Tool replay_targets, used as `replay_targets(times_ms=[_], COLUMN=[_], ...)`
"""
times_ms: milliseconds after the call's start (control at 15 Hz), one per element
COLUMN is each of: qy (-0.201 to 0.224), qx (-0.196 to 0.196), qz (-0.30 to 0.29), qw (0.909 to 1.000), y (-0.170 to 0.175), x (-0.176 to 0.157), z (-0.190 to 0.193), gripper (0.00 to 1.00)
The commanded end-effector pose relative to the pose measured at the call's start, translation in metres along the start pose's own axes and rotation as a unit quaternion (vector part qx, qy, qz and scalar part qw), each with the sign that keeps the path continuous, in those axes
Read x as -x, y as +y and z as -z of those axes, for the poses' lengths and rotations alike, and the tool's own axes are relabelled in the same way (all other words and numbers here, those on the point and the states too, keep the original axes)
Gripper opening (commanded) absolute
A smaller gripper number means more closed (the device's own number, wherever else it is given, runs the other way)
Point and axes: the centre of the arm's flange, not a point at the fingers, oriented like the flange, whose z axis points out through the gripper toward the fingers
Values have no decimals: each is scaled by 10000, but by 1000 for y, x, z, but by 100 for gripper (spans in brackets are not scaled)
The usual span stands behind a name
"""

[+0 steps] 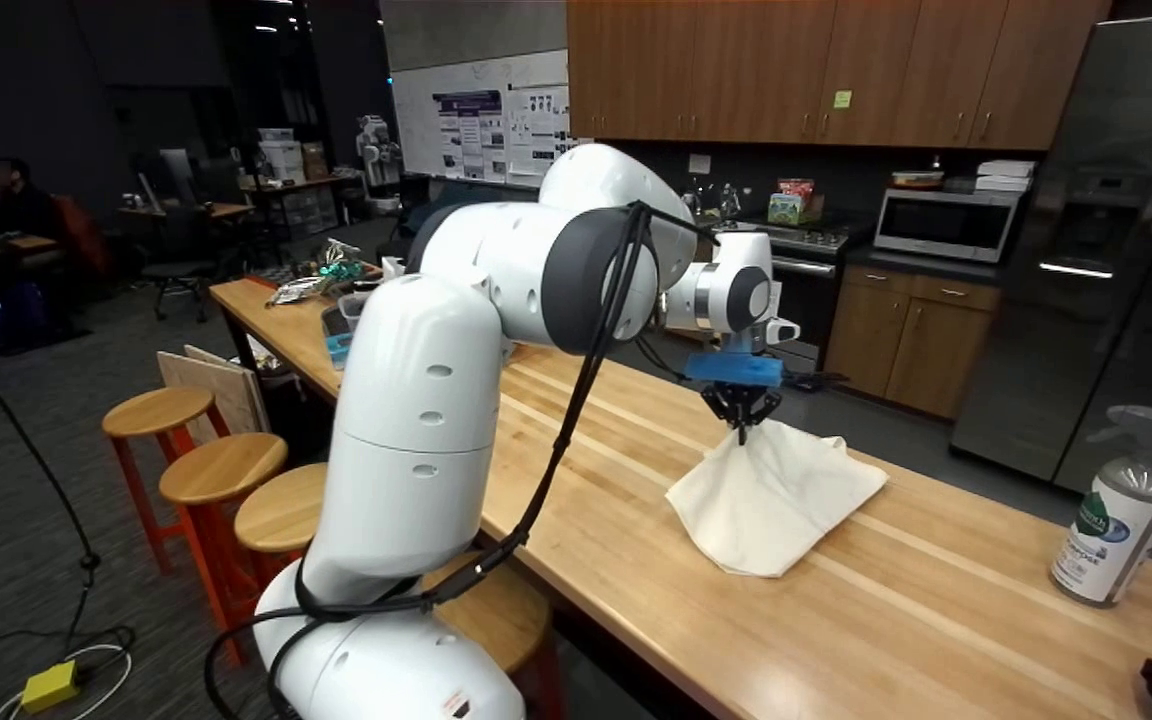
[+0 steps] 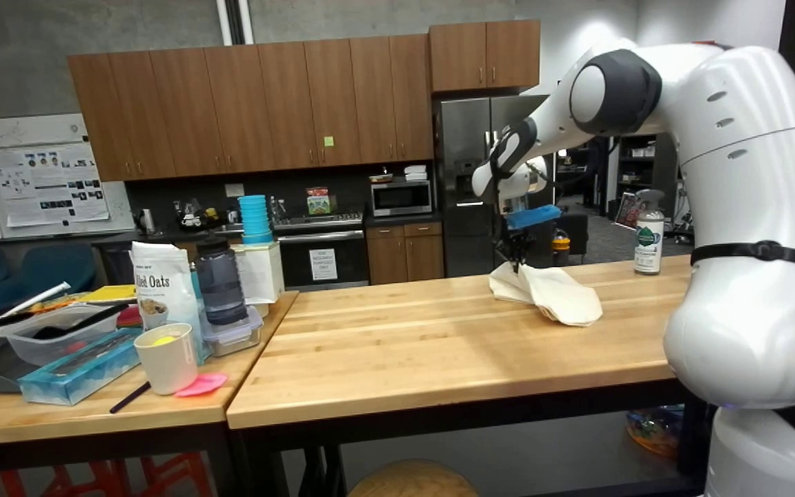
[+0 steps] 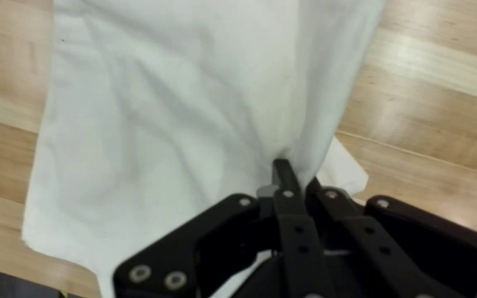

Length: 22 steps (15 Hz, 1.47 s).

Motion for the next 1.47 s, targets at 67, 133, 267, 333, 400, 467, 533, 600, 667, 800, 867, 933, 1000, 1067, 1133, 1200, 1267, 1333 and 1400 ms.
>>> replay_targets(times_ms=[67,133,267,333,400,467,533,600,667,800,867,933,1000,1067,1133,1200,1267,1333,1400], qy=[-253,-312,-405,-431,-451,-478,-518,-557,-600,-658,-671,-693,-702,-712,-713,-714,-705,-711,-698], qx=[-259,-284,-342,-421,-477,-528,-591,-638,-656,-647,-623,-597,-567,-549,-530,-507,-492,-491,-462], qz=[889,1081,1481,1679,1864,2031,2200,2331,2406,2427,2343,2243,2114,1958,1787,1552,1321,1113,898], qw=[9954,9932,9876,9840,9803,9766,9723,9688,9665,9657,9678,9702,9732,9765,9799,9840,9875,9900,9924], y=[-66,-83,-117,-135,-151,-164,-179,-188,-195,-200,-197,-193,-187,-179,-173,-163,-155,-147,-138], x=[-35,-40,-46,-47,-48,-46,-44,-41,-38,-32,-28,-23,-18,-12,-7,1,7,12,18], z=[-7,-9,-12,-13,-13,-14,-14,-14,-13,-9,-6,-3,-2,2,4,9,11,12,13], gripper=[1,1,1,1,1,1,1,1,1,1,1,1,1,1,1,1,1,1,1])
